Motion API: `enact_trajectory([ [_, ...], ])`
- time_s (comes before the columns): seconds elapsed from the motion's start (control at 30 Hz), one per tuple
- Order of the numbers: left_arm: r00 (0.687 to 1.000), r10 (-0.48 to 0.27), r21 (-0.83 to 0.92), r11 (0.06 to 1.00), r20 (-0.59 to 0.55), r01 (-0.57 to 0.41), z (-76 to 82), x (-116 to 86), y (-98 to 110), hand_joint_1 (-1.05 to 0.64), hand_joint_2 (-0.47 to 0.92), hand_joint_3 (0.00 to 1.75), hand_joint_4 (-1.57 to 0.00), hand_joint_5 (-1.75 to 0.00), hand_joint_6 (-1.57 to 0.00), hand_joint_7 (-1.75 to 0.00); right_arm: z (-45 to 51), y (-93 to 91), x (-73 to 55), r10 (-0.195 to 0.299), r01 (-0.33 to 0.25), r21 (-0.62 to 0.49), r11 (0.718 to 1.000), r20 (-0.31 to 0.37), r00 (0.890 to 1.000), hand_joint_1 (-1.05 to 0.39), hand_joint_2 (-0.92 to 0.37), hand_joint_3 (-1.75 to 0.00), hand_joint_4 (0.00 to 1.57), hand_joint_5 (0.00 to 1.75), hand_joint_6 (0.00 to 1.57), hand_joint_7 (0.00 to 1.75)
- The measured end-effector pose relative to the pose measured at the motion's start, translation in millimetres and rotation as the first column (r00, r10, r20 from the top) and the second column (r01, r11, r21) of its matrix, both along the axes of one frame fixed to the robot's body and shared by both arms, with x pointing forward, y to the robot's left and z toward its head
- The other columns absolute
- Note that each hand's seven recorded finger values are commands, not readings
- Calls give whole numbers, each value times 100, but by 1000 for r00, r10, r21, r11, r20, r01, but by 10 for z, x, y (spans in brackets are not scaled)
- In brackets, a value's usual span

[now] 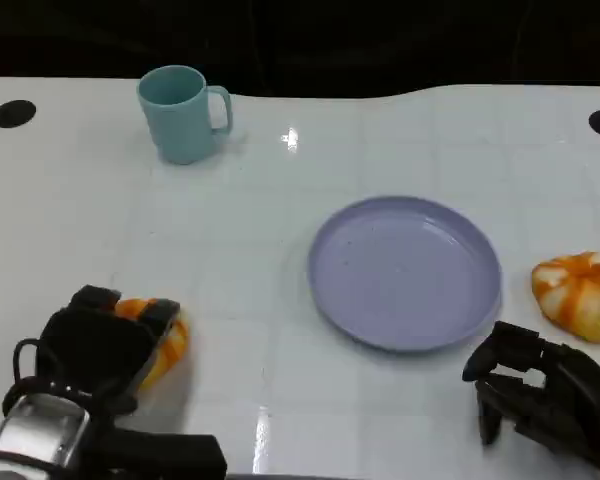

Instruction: Grasp the bread from the table and place it into the plate.

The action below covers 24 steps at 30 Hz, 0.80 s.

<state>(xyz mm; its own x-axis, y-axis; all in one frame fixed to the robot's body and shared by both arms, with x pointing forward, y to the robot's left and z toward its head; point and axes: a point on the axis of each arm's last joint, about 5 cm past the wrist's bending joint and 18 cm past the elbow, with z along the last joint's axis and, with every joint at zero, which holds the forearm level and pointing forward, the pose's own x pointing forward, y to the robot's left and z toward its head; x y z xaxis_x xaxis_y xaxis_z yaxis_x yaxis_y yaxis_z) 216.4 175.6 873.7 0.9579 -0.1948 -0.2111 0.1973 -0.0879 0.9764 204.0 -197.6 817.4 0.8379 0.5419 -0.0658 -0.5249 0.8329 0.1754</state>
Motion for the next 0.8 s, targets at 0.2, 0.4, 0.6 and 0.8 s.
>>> enact_trajectory([
  [0.2, 997, -26, -106, 994, 75, 34, -85, -6, 53, -24, 66, 89, -69, -147, -110, -11, 3, 0, -2, 0, 0, 2, 1000, -3, 1000, -54, -92, -26, 67, 175, 71, 136],
  [0.4, 973, -55, -222, 969, 222, 106, -198, -45, 106, -21, 59, 114, -71, -174, -68, -146, 5, -1, -9, 0, 0, 2, 1000, -2, 1000, -54, -92, -25, 67, 175, 72, 137],
  [0.6, 963, -58, -247, 961, 264, 126, -196, -51, 107, -21, 60, 116, -72, -175, -59, -156, 4, -1, -12, 1, -1, 2, 1000, -2, 1000, -55, -92, -25, 67, 175, 71, 136],
  [0.8, 946, -61, -272, 950, 318, 153, -128, -42, 113, -14, 47, 120, -74, -175, -65, -147, 5, 0, -11, 2, -2, 2, 1000, -1, 1000, -54, -92, -25, 67, 175, 71, 136],
])
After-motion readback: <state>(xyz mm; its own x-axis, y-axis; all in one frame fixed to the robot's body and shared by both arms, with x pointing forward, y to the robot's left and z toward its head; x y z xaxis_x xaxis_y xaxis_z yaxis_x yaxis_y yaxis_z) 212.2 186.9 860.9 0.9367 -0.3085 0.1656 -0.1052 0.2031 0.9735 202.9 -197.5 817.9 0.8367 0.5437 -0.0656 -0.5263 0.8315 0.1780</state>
